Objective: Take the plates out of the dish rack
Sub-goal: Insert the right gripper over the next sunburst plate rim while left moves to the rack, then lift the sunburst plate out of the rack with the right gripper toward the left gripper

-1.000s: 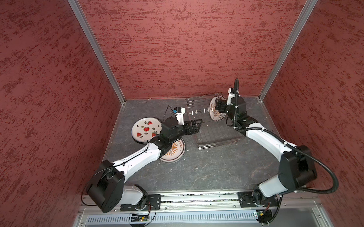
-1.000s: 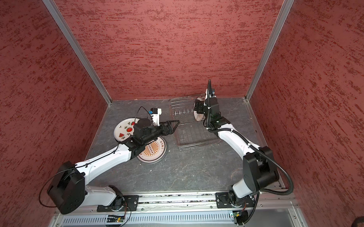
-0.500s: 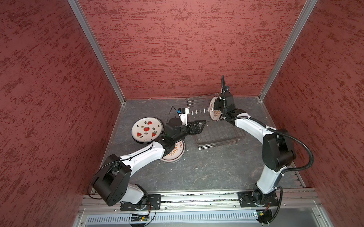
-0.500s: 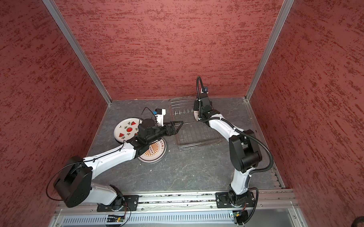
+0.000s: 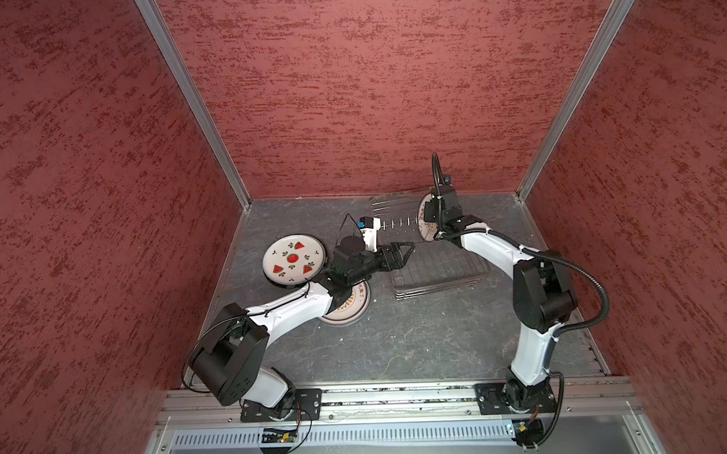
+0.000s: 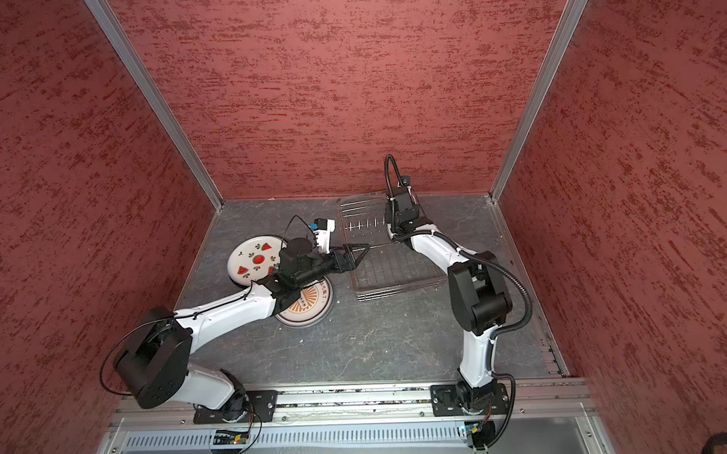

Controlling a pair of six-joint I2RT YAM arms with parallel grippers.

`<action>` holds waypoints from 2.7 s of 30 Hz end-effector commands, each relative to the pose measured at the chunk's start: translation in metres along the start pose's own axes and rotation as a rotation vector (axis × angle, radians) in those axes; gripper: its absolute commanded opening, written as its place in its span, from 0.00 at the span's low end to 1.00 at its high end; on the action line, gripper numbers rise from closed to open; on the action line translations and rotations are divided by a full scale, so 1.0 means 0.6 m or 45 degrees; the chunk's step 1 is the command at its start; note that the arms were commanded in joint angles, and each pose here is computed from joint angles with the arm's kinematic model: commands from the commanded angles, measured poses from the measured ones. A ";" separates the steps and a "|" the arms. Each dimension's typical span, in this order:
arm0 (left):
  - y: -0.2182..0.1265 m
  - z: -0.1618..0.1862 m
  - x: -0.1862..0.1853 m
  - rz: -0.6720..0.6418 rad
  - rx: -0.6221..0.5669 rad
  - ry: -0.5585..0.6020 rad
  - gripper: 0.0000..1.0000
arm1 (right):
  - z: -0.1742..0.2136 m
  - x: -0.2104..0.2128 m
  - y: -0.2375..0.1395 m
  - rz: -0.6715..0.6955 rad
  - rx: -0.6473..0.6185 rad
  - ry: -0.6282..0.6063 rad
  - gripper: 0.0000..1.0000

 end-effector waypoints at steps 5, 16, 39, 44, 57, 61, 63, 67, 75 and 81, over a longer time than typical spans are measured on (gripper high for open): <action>0.011 -0.007 -0.015 0.041 -0.029 0.009 0.99 | -0.048 -0.006 -0.047 -0.028 -0.150 0.048 0.30; 0.024 -0.004 -0.035 0.067 -0.019 0.054 1.00 | -0.057 -0.022 -0.068 -0.018 -0.174 0.055 0.33; 0.036 0.004 -0.032 0.066 0.001 0.048 1.00 | -0.011 -0.017 0.007 0.047 -0.022 0.023 0.25; 0.037 0.007 -0.031 0.070 0.008 0.046 0.99 | 0.006 -0.018 0.021 0.004 0.034 0.069 0.23; 0.032 0.010 -0.027 0.061 0.009 0.039 1.00 | -0.025 -0.017 -0.002 0.079 -0.042 0.063 0.08; 0.027 0.005 -0.023 0.068 -0.018 0.037 0.99 | -0.043 -0.010 -0.026 0.157 -0.109 0.026 0.08; 0.022 0.006 -0.018 0.064 -0.028 0.028 0.99 | -0.048 -0.008 -0.037 0.193 -0.131 -0.001 0.07; 0.014 0.003 -0.010 0.052 -0.036 0.022 0.99 | -0.061 -0.019 -0.054 0.250 -0.177 -0.024 0.06; 0.008 0.000 -0.007 0.042 -0.051 0.029 0.99 | -0.100 -0.019 -0.123 0.251 -0.311 -0.074 0.03; -0.007 -0.001 -0.014 0.097 -0.084 0.053 1.00 | -0.102 -0.040 -0.190 0.272 -0.371 -0.016 0.03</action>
Point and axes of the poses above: each gripper's point midway between its finger pads, its own y axis out along the fingers, its own x axis along the line the jaws close on, z = x × y, the point moved 6 cm from there along -y, back along the fingers, and after that the axes turned 1 degree about y, right-handed, at the moved point
